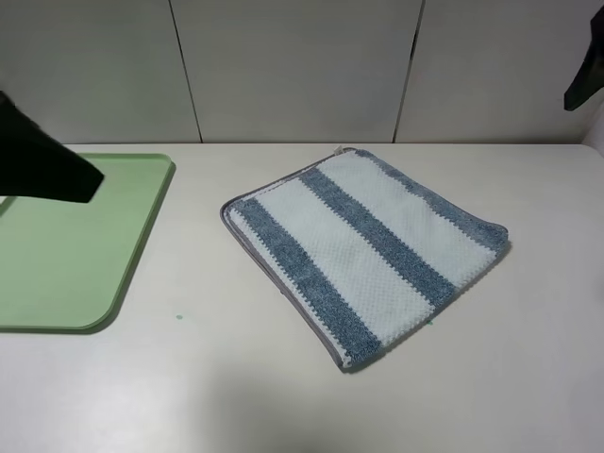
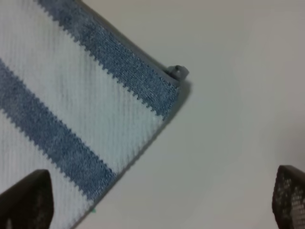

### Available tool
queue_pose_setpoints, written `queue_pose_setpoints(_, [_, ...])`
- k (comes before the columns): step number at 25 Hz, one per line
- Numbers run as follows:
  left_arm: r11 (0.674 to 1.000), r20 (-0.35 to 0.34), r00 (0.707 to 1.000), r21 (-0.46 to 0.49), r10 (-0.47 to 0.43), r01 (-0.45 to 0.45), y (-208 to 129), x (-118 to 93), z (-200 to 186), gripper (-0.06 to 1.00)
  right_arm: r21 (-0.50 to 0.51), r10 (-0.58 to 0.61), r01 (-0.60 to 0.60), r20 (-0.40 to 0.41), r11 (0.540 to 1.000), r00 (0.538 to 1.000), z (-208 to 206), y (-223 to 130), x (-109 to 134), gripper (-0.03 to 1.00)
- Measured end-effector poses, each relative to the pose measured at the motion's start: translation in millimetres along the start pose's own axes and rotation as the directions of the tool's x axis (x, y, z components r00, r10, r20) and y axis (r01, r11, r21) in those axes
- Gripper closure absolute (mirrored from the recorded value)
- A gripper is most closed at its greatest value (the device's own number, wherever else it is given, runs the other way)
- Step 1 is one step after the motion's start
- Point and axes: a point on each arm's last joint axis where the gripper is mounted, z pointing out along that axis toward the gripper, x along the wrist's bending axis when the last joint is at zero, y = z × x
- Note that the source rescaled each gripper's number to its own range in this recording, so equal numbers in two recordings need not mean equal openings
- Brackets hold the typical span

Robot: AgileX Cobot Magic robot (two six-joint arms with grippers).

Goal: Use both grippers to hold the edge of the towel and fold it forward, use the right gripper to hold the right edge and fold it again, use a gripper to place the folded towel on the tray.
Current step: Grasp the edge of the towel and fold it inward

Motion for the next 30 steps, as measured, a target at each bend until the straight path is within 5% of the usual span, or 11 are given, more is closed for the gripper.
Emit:
queue_pose_setpoints(11, [0.978, 0.202, 0.969, 0.122, 0.145, -0.172, 31, -71, 91, -0.05, 0.138, 0.069, -0.072, 0.022, 0.988, 0.997, 78, 21, 4, -0.03])
queue_pose_setpoints(20, [0.952, 0.251, 0.949, 0.19, 0.189, -0.24, 28, -110, 152, -0.05, 0.236, 0.14, -0.15, 0.057, 0.96, 0.988, 126, 22, 3, -0.03])
queue_pose_setpoints(30, [0.944, 0.24, 0.952, 0.223, 0.189, -0.244, 23, -116, 197, -0.05, 0.296, 0.222, -0.228, 0.057, 0.928, 0.974, 155, 18, 9, -0.03])
